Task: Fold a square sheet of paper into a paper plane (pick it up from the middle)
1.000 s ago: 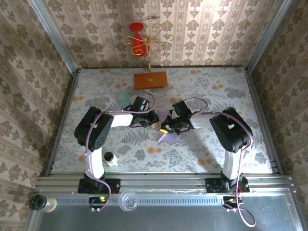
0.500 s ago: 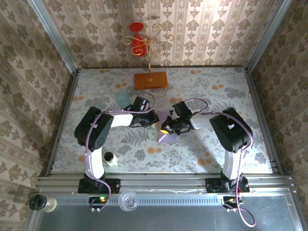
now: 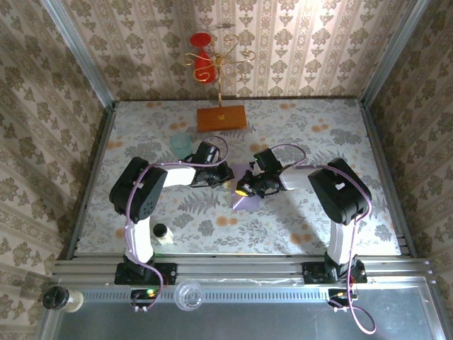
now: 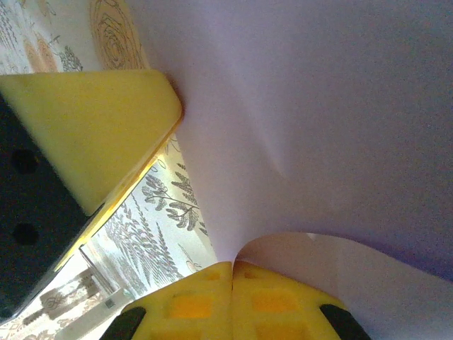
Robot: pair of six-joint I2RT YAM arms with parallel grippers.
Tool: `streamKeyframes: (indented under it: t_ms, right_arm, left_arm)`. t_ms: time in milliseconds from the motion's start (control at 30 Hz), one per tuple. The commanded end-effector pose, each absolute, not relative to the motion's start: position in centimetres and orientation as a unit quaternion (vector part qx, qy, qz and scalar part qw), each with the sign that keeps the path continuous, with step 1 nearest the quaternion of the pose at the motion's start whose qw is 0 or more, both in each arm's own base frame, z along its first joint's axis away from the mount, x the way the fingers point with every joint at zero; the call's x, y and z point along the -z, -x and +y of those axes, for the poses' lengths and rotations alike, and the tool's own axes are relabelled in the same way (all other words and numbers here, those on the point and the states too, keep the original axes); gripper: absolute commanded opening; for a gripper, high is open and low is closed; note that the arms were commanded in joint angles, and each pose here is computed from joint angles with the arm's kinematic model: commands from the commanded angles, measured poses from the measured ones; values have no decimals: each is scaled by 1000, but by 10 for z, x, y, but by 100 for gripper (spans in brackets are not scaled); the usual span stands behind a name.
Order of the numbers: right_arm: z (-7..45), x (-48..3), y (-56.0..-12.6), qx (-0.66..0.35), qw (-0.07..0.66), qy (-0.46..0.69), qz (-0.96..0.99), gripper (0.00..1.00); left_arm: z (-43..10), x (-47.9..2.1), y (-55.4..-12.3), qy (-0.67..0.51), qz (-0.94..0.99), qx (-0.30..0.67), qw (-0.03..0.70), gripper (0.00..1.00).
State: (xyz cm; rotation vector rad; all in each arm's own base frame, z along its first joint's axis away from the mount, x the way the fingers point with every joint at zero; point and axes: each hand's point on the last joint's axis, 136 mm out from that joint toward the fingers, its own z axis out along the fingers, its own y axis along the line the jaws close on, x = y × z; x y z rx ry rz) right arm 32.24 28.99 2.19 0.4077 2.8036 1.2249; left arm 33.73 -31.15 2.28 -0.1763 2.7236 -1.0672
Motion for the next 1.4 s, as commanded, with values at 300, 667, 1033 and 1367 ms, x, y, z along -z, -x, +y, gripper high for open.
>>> streamKeyframes:
  t_ms: [300, 667, 1033, 1367]
  right_arm:
    - [282, -15, -322, -382, 30, -150, 911, 8]
    - [280, -9, -319, -377, 24, -153, 913, 8]
    - [285, -12, -324, -395, 29, -151, 906, 8]
    - [282, -5, -321, -383, 20, -156, 910, 8]
  left_arm:
    - [-304, 3, -323, 65, 940, 326, 74, 12]
    - [-304, 3, -323, 64, 940, 326, 73, 12]
    - [-307, 2, -322, 62, 939, 329, 72, 12]
    - [-306, 3, -322, 62, 940, 328, 72, 12]
